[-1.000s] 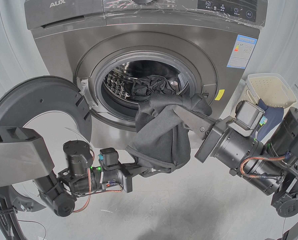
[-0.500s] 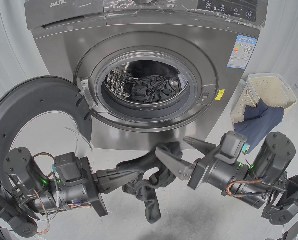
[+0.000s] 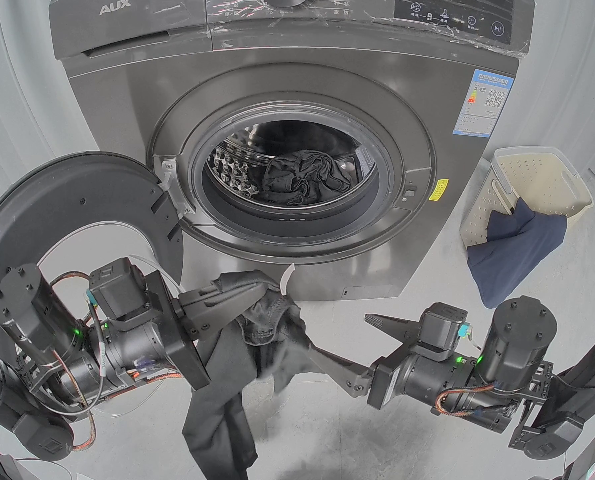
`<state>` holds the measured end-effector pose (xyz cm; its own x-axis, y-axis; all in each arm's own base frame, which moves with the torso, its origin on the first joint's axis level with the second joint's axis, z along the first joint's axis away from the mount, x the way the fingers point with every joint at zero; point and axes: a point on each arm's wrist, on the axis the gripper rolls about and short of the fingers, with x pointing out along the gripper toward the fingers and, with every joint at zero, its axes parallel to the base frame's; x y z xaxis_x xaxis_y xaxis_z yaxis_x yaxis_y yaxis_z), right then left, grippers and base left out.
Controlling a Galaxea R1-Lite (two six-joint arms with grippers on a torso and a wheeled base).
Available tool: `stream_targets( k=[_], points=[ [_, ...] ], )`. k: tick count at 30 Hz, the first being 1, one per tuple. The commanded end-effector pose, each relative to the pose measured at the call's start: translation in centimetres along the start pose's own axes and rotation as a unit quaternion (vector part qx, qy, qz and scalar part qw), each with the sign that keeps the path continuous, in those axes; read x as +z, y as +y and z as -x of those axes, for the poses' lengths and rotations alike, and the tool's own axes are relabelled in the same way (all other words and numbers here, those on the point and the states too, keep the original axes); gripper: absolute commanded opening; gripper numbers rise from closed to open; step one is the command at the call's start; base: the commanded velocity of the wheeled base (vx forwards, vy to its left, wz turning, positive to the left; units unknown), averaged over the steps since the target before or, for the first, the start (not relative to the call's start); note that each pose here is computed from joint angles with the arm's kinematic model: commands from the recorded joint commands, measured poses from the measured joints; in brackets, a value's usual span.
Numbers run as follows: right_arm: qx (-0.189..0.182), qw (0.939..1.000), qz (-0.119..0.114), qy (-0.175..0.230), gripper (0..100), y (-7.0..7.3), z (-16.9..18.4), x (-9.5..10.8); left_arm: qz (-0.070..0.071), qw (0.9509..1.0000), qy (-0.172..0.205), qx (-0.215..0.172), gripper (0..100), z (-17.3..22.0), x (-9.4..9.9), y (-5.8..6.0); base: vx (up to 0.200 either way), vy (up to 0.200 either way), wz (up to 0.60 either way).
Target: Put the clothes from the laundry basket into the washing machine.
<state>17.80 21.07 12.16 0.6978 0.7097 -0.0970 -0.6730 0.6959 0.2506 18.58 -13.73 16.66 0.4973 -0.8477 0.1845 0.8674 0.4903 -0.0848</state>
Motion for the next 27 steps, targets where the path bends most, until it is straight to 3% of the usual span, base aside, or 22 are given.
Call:
stream_targets(
  k=[1,12,19,23,27],
  points=[
    [-0.003,0.9999,0.001,0.010,100,-0.1,-0.3,-0.5,-0.002,1.0000,-0.004,-0.001,0,0.0,0.2,0.0,0.000,0.000,0.00],
    [-0.002,0.9998,0.008,0.016,100,0.0,-0.8,-1.0,-0.004,0.9999,-0.009,-0.001,0,0.1,0.5,0.0,0.000,0.000,0.00],
    [-0.028,0.9991,0.012,-0.029,100,-1.6,-0.6,0.8,-0.021,0.9989,-0.031,0.029,0,0.0,1.6,1.7,0.000,0.000,0.00],
    [-0.049,0.9977,0.017,-0.044,100,-2.8,-1.1,1.5,-0.024,0.9987,-0.035,0.028,0,-0.2,1.8,1.8,0.000,0.000,0.00],
    [-0.053,0.9976,0.019,-0.042,100,-3.0,-2.4,1.2,-0.024,0.9987,-0.035,0.027,0,-0.2,1.7,1.7,0.000,0.000,0.00]
  ],
)
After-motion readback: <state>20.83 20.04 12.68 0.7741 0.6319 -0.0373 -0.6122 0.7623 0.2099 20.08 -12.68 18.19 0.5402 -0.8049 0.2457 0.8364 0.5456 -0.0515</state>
